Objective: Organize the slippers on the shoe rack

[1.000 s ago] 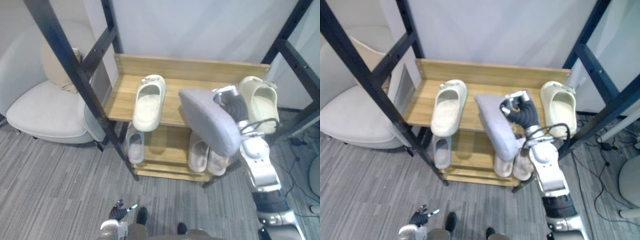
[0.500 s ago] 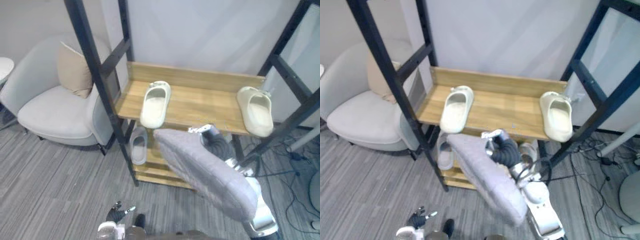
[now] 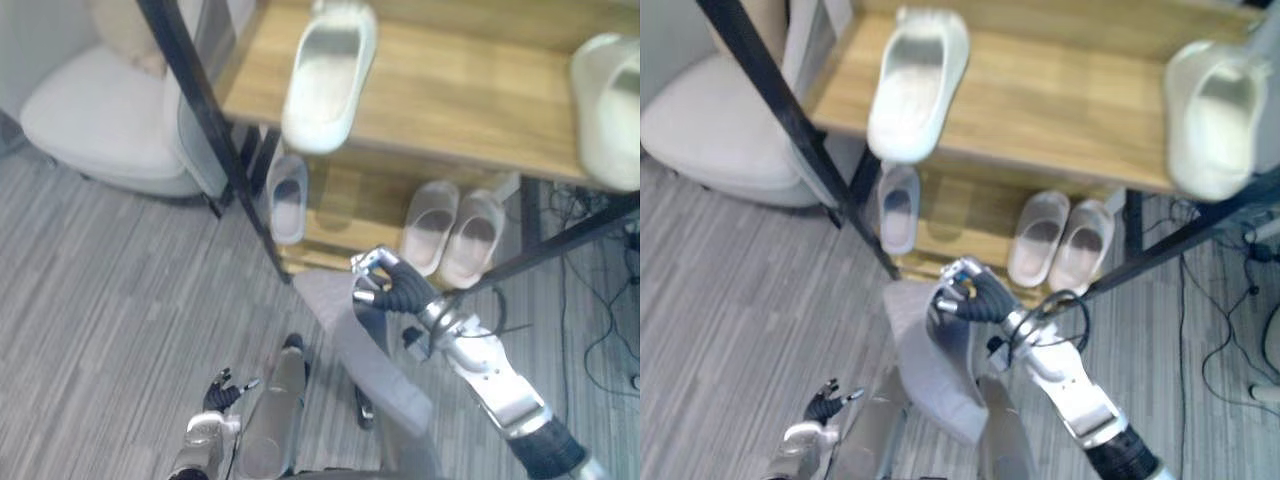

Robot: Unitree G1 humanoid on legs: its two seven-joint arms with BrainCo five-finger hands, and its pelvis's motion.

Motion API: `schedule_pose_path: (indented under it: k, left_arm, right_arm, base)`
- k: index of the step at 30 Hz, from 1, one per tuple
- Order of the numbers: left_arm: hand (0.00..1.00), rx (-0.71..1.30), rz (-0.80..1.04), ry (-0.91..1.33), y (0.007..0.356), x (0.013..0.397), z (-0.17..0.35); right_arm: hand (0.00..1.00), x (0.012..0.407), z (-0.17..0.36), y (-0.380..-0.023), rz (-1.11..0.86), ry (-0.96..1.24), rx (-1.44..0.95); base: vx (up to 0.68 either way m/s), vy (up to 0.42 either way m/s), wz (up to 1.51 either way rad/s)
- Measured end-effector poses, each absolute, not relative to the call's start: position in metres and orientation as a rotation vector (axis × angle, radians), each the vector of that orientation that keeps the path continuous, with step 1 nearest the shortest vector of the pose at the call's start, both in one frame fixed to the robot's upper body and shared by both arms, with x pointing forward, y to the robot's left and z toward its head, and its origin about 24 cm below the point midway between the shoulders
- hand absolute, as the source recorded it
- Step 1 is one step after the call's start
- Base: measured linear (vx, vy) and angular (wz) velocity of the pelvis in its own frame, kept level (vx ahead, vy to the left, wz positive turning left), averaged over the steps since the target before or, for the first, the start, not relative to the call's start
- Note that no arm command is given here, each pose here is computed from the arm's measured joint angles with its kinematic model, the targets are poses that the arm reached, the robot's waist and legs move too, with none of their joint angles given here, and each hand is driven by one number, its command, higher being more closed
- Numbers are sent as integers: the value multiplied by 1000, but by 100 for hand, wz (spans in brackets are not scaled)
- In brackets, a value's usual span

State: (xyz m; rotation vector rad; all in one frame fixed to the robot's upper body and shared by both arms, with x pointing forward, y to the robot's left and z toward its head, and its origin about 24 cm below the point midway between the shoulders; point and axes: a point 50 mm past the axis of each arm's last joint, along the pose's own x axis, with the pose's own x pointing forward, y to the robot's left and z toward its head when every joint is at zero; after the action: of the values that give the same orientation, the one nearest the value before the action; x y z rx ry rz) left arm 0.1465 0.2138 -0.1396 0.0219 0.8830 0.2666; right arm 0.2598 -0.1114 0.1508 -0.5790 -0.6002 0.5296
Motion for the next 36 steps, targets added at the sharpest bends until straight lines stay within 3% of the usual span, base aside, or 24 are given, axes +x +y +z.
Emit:
schedule_pose_path:
  k: [11,21,36]
  left_arm:
    - [0,-63,265,670,197,184,-112]
    - [0,-89,269,574,193,190,-98]
    - [0,-110,302,563,195,189,-97]
  right_arm:
    - [100,311,219,-115,229,-820,-864]
    - [100,345,274,-135,-86,-898,-1072]
    - [100,343,316,-189,-400,-926,-1126]
  base:
    - [-83,32,12]
    - [-8,7,7]
    - [14,-7,3]
